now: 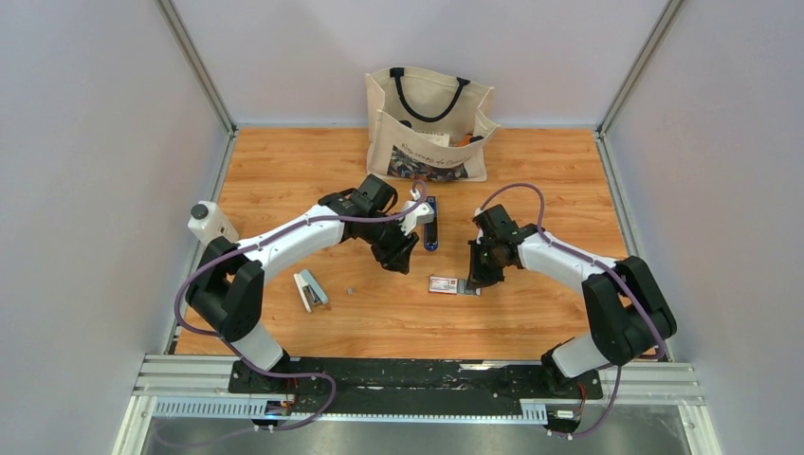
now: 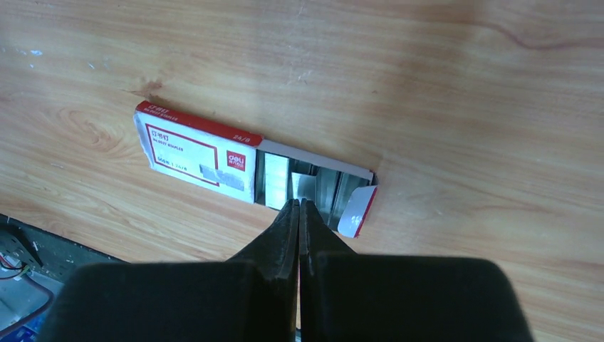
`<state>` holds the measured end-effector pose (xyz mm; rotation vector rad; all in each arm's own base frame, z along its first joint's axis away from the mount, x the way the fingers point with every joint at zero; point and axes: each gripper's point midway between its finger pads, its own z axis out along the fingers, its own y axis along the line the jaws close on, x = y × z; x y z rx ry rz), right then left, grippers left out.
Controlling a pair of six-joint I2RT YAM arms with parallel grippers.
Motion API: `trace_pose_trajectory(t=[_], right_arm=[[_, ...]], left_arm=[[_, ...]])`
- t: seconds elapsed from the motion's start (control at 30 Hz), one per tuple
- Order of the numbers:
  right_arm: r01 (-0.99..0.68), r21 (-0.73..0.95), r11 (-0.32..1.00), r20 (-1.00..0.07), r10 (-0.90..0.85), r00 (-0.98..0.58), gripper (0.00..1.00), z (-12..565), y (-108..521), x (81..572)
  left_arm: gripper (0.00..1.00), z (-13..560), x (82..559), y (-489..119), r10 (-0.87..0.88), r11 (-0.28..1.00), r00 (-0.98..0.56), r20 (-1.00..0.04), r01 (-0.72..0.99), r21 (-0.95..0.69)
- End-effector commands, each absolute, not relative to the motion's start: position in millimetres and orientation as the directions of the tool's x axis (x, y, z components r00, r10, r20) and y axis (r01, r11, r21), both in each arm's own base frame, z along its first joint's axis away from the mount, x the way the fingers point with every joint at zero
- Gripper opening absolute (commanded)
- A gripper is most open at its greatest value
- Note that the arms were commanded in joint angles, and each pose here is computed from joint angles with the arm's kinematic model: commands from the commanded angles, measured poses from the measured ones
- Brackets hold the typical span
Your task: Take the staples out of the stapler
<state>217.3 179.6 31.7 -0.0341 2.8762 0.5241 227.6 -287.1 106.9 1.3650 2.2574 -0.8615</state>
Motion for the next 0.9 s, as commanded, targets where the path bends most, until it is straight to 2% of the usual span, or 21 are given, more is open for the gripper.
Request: trace_pose_trajectory(t=[0.0,0.47,0.6,0.7,0.87], right_arm=[[-0.107,0.396,0.912,-0.253,-0.004,-0.967,0.0,34.4,190.8,230.1],[-0.101,0.409,0.907,-0.258,0.008,-0.966,0.0,41.5,190.7,233.8],[-0.116,0.47,0.875,-0.34,0.058,-0.938,0.09,80.9,190.3,244.9],[-0.087,0.501,0.861,-0.376,0.125,-0.918,0.11,102.1,181.0,251.6],[0.02,0.489,0.872,-0.352,0.218,-0.91,0.12,94.2,153.8,247.5]], left_arm=[[0.47,122.7,235.7,-297.0,0.657,0.296,-0.403,-0.637,0.915,-0.274],[0.47,123.3,235.8,-293.5,0.663,0.298,-0.391,-0.638,0.92,-0.255],[0.47,121.4,237.7,-293.6,0.672,0.297,-0.386,-0.633,0.922,-0.246],[0.47,117.3,237.9,-294.6,0.681,0.295,-0.387,-0.621,0.922,-0.251],[0.47,106.3,235.7,-297.2,0.709,0.285,-0.38,-0.593,0.925,-0.251]])
